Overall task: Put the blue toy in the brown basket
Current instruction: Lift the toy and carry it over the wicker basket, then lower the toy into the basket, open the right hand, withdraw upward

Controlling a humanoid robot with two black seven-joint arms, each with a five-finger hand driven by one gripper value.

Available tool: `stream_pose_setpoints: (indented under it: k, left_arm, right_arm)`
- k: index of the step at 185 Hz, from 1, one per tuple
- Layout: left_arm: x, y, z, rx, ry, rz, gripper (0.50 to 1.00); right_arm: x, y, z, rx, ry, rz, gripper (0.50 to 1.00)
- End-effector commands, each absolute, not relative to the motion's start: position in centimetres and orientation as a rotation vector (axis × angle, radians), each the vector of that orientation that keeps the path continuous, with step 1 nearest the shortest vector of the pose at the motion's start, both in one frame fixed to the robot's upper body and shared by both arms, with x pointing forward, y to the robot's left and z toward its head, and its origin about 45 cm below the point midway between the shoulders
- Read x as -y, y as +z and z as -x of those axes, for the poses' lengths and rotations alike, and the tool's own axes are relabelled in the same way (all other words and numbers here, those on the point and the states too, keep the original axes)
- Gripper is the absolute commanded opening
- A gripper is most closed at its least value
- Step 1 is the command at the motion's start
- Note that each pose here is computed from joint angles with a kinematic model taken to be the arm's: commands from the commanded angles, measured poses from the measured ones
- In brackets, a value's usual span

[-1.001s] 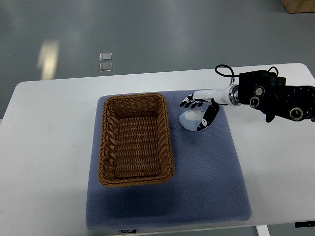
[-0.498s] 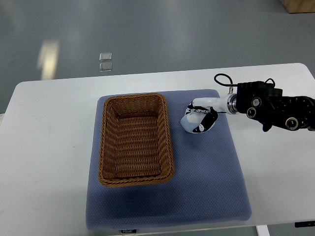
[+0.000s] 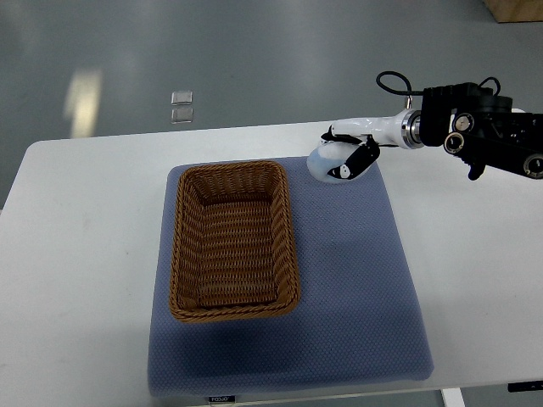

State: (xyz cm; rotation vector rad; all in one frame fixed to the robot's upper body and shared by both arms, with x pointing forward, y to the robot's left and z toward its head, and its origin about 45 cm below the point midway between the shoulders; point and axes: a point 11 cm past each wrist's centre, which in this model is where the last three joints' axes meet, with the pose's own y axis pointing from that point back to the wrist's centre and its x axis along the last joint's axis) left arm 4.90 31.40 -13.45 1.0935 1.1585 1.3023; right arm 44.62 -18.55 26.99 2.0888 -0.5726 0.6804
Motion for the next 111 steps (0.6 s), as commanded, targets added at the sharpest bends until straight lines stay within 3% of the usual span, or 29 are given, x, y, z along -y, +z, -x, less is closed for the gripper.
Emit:
stream_pose_setpoints:
  k: [1, 59, 111]
  left_arm:
    - [-31.4, -13.4, -4.9, -1.160, 1.304, -1.092, 1.000]
    - [-31.4, -13.4, -4.9, -1.158, 1.303, -1.091, 1.000]
    - [-31.3, -13.4, -4.9, -1.160, 1.300, -1.090, 1.000]
  right_arm:
    - [16.3, 28.6, -44.2, 0.553, 0.685, -2.160, 0.502]
    - [5.7, 26.7, -41.2, 0.334, 0.740, -2.273, 0.531]
    - [0.7, 22.5, -39.5, 0.260, 0.790, -2.232, 0.554]
